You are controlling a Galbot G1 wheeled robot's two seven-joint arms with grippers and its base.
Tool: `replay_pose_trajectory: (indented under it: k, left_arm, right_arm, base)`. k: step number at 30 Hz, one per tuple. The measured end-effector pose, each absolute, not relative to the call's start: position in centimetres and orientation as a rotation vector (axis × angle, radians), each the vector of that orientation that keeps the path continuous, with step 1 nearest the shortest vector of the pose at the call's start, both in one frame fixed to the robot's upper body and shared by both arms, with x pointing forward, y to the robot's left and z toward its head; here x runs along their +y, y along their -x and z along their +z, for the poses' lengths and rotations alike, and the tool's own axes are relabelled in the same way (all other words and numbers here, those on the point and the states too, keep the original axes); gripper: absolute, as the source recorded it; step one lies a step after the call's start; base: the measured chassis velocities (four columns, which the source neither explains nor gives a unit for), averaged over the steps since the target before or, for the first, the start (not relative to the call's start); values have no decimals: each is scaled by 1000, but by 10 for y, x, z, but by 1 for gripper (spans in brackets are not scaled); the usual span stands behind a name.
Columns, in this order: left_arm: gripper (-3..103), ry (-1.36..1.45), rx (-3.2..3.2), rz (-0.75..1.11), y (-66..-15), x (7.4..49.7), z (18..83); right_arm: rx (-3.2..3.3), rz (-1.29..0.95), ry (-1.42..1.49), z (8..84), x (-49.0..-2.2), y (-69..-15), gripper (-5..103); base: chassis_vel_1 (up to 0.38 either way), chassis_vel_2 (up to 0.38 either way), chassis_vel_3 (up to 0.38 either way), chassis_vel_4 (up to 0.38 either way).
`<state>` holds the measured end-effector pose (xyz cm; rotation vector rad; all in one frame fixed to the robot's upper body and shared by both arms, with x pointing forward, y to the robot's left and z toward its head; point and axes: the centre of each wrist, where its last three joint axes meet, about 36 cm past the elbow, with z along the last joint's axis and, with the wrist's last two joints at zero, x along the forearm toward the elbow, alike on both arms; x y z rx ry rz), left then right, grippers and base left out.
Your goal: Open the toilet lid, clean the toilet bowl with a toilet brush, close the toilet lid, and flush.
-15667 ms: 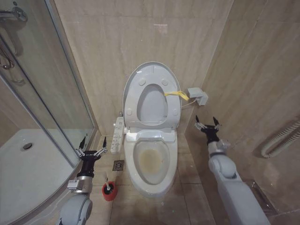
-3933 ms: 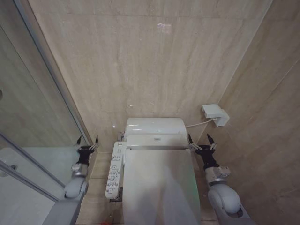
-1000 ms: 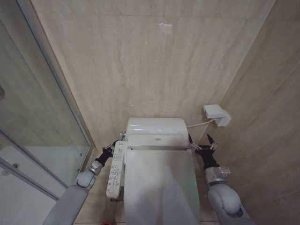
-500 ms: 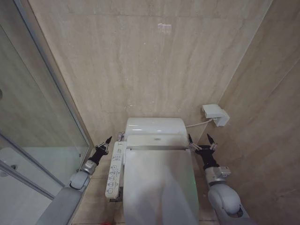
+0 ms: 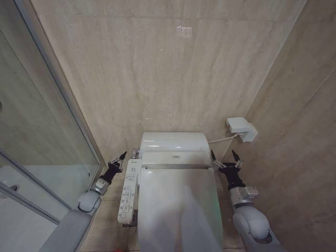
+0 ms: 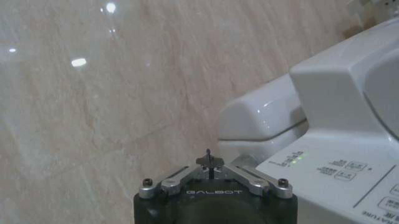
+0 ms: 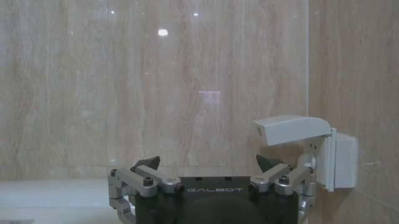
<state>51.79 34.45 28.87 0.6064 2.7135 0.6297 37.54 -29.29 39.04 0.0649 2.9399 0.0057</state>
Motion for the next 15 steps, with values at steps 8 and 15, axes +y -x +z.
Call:
replay_pose_trajectory:
  k: [8,15]
  left_arm:
    - [0,-657,2698,677,-519,347,289]
    - [0,-703,2694,692,-523,345,280]
  right_arm:
    - [2940,6,-65,390,-293,-375,100]
    - [2940,6,-65,390,-293,-375,100]
  base:
    - [0,0,0,0]
    - [0,0,0,0]
